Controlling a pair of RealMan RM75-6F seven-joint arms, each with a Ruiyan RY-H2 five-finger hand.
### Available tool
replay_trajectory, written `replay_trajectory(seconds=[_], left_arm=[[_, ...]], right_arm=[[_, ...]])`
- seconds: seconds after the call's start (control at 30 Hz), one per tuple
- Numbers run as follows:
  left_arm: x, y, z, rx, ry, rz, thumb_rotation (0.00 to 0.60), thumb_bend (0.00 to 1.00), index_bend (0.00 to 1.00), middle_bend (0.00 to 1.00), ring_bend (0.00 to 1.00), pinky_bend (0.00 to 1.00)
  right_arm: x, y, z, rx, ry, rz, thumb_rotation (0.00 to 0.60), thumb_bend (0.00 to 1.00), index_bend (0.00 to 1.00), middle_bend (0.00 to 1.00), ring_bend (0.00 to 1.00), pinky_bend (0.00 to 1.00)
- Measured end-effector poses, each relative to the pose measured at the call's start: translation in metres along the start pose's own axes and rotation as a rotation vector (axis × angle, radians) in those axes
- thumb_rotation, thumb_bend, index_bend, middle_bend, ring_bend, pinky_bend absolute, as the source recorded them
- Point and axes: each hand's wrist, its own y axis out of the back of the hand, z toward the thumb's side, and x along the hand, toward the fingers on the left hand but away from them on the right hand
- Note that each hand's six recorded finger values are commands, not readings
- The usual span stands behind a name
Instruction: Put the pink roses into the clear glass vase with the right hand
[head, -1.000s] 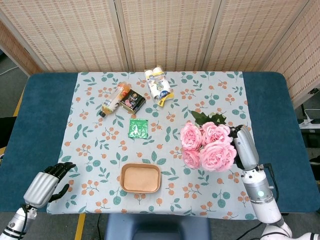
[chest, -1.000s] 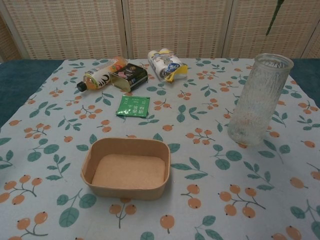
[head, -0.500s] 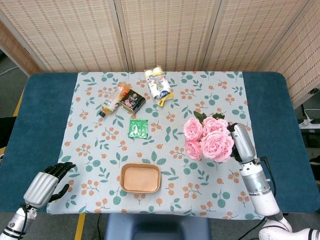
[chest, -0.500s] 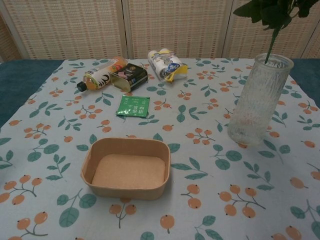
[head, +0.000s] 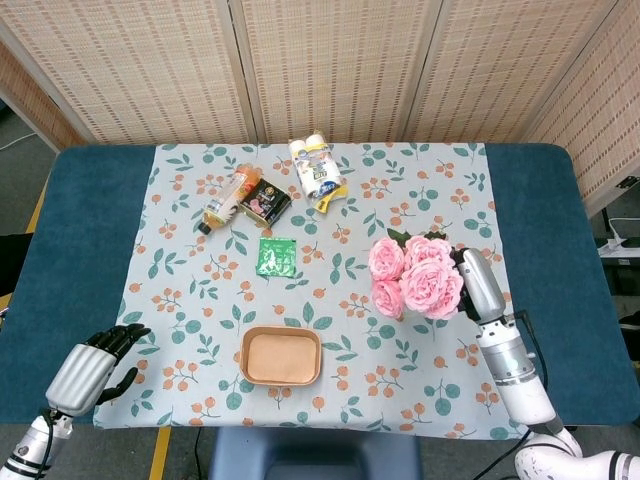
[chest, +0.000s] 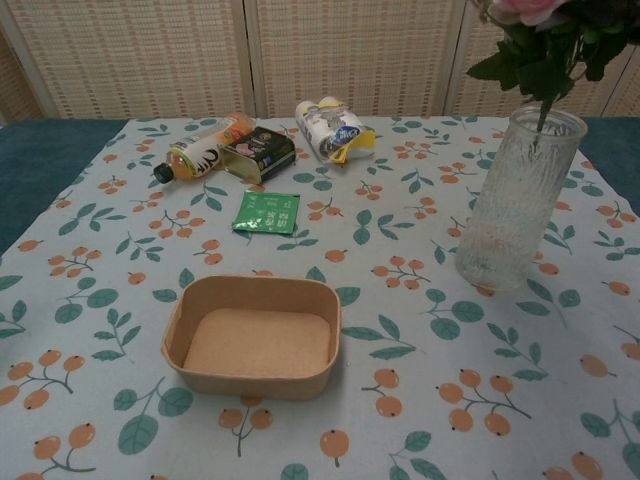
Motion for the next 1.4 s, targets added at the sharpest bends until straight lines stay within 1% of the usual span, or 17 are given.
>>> replay_trajectory(seconds=[0.23,0.3,0.37,0.43,0.47,0.5,0.53,0.6,0.7,0.8,0.87,1.03,1.13,1.2,1.27,1.37,1.4], left_arm=[[0.000,-0.001,0.000,0.001,0.002,-0.003,0.600,0.42,0.18,0.19,0.23,0.39],[0.000,-0.001,0.000,0.002,0.002,-0.005,0.600,0.43,0.18,0.19,0.23,0.39],[0.000,-0.001,0.000,0.002,0.003,-0.006,0.600,0.43,0.18,0.19,0.23,0.39],[0.000,-0.002,0.000,0.002,0.003,-0.006,0.600,0.43,0.18,0.19,0.23,0.39],[0.000,-0.002,0.000,0.002,0.003,-0.006,0.600,0.43,0.18,0.19,0.23,0.39],[0.001,-0.001,0.000,0.002,0.002,-0.006,0.600,0.43,0.18,0.19,0.23,0.39],[0.001,-0.002,0.000,0.002,0.003,-0.007,0.600,0.43,0.18,0.19,0.23,0.39],[0.000,-0.002,0.000,0.002,0.003,-0.007,0.600,0.43,0.18,0.19,0.23,0.39],[0.000,-0.001,0.000,0.002,0.002,-0.006,0.600,0.43,0.18,0.19,0.23,0.39],[0.001,-0.002,0.000,0.001,0.002,-0.006,0.600,0.43,0.18,0.19,0.23,0.39],[0.001,-0.002,0.000,0.002,0.002,-0.008,0.600,0.43,0.18,0.19,0.23,0.39],[0.001,-0.003,0.000,0.002,0.001,-0.011,0.600,0.42,0.18,0.19,0.23,0.39],[0.001,-0.003,0.000,0.002,0.001,-0.012,0.600,0.42,0.18,0.19,0.23,0.39],[0.001,-0.003,-0.001,0.001,0.003,-0.013,0.600,0.42,0.18,0.19,0.23,0.39],[0.001,-0.003,-0.002,-0.001,0.007,-0.012,0.600,0.42,0.18,0.19,0.23,0.39],[0.001,-0.002,-0.005,-0.004,0.015,-0.011,0.600,0.43,0.18,0.19,0.23,0.39],[0.001,-0.002,-0.005,-0.003,0.015,-0.010,0.600,0.43,0.18,0.19,0.23,0.39]], right_arm=[[0.001,0.004,-0.030,-0.028,-0.054,0.000,0.600,0.59,0.87,0.95,1.00,0.96],[0.000,0.004,-0.040,-0.031,-0.072,0.006,0.600,0.59,0.84,0.95,1.00,0.96],[-0.001,0.003,-0.047,-0.034,-0.086,0.019,0.600,0.57,0.77,0.95,1.00,0.96],[-0.001,0.001,-0.055,-0.036,-0.102,0.040,0.600,0.48,0.70,0.95,1.00,0.96],[-0.002,0.000,-0.057,-0.035,-0.108,0.050,0.600,0.41,0.63,0.95,1.00,0.96],[-0.002,-0.002,-0.061,-0.032,-0.114,0.064,0.600,0.34,0.55,0.95,1.00,0.95],[-0.002,-0.002,-0.063,-0.030,-0.117,0.075,0.600,0.30,0.49,0.95,1.00,0.95],[-0.002,-0.004,-0.065,-0.031,-0.119,0.094,0.600,0.19,0.32,0.95,1.00,0.94],[-0.002,-0.004,-0.066,-0.040,-0.117,0.107,0.600,0.10,0.15,0.95,1.00,0.94],[-0.001,0.000,-0.065,-0.027,-0.106,0.103,0.600,0.05,0.05,0.95,0.99,0.94],[0.000,0.004,-0.063,-0.016,-0.096,0.092,0.600,0.04,0.01,0.95,0.99,0.94],[0.007,0.020,-0.053,0.023,-0.062,0.058,0.600,0.02,0.00,0.95,0.99,0.94],[0.009,0.024,-0.051,0.032,-0.056,0.054,0.600,0.02,0.00,0.95,0.98,0.94],[0.012,0.027,-0.048,0.040,-0.048,0.050,0.600,0.02,0.03,0.95,0.98,0.94],[0.019,0.034,-0.044,0.059,-0.039,0.047,0.600,0.02,0.23,0.95,0.98,0.94],[0.039,0.051,-0.044,0.164,-0.034,0.018,0.600,0.02,0.43,0.95,0.97,0.93],[0.049,0.057,-0.046,0.230,-0.035,-0.001,0.600,0.02,0.46,0.95,0.97,0.93]])
